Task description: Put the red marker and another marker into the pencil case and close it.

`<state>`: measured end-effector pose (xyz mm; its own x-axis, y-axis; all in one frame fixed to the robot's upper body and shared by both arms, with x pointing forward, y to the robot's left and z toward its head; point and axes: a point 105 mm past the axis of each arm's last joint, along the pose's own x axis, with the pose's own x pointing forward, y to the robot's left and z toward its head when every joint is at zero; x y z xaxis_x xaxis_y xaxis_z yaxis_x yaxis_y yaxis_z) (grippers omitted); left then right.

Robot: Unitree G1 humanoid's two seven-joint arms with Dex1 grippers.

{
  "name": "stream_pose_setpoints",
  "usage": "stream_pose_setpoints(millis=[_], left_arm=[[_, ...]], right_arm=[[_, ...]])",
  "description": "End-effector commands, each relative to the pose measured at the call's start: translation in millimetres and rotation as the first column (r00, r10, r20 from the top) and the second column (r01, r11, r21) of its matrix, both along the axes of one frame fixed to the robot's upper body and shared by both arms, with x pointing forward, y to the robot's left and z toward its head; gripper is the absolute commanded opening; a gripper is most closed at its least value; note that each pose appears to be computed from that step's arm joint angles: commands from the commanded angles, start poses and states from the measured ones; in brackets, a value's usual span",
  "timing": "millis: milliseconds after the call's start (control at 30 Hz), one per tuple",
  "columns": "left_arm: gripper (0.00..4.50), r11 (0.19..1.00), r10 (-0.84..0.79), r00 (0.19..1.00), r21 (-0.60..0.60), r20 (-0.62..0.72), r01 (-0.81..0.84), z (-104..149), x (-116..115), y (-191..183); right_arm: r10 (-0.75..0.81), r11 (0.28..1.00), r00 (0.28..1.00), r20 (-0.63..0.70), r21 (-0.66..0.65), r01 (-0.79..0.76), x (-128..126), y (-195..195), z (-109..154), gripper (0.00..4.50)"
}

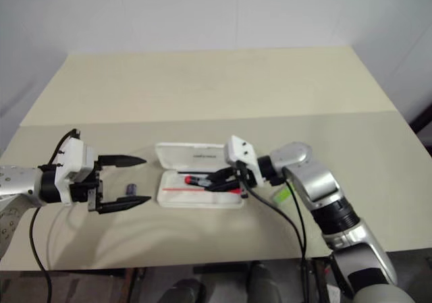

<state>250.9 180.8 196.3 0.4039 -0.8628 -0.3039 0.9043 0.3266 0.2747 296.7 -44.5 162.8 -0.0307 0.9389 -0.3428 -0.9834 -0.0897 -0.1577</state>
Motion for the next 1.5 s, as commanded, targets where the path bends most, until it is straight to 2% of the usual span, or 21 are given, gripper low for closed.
stream_pose_setpoints(millis=[33,200,600,633,933,1333,1433,1500], left_arm=[[4.5,1.0,-0.023,0.998,0.007,0.054,0.023,9,-2,-5],[4.5,1.0,-0.027,0.998,0.0,0.063,0.027,9,0,-8],[4.5,0.999,-0.03,0.997,-0.01,0.073,0.031,10,3,-11],[4.5,0.999,-0.03,0.997,-0.011,0.073,0.031,10,3,-11],[4.5,0.999,-0.033,0.997,-0.017,0.072,0.034,10,5,-11],[4.5,0.999,-0.034,0.997,-0.021,0.072,0.036,9,6,-12],[4.5,0.999,-0.036,0.997,-0.023,0.072,0.037,8,7,-12],[4.5,0.999,-0.036,0.997,-0.024,0.072,0.038,8,7,-13]], right_arm=[[0.036,0.999,0.998,0.055,0.013,-0.037,0,7,8,0.57],[0.056,0.998,0.991,0.125,-0.002,-0.056,8,20,4,0.57],[0.065,0.998,0.985,0.161,-0.007,-0.065,16,27,0,0.57],[0.06,0.998,0.985,0.16,-0.009,-0.059,17,27,0,1.3],[0.013,1.0,0.977,0.213,0.012,-0.016,28,28,3,4.45],[0.058,0.996,0.987,0.148,0.053,-0.066,19,16,25,4.45],[0.065,0.996,0.989,0.13,0.044,-0.071,17,5,29,3.83],[0.066,0.997,0.99,0.121,0.039,-0.071,16,0,30,3.16]])
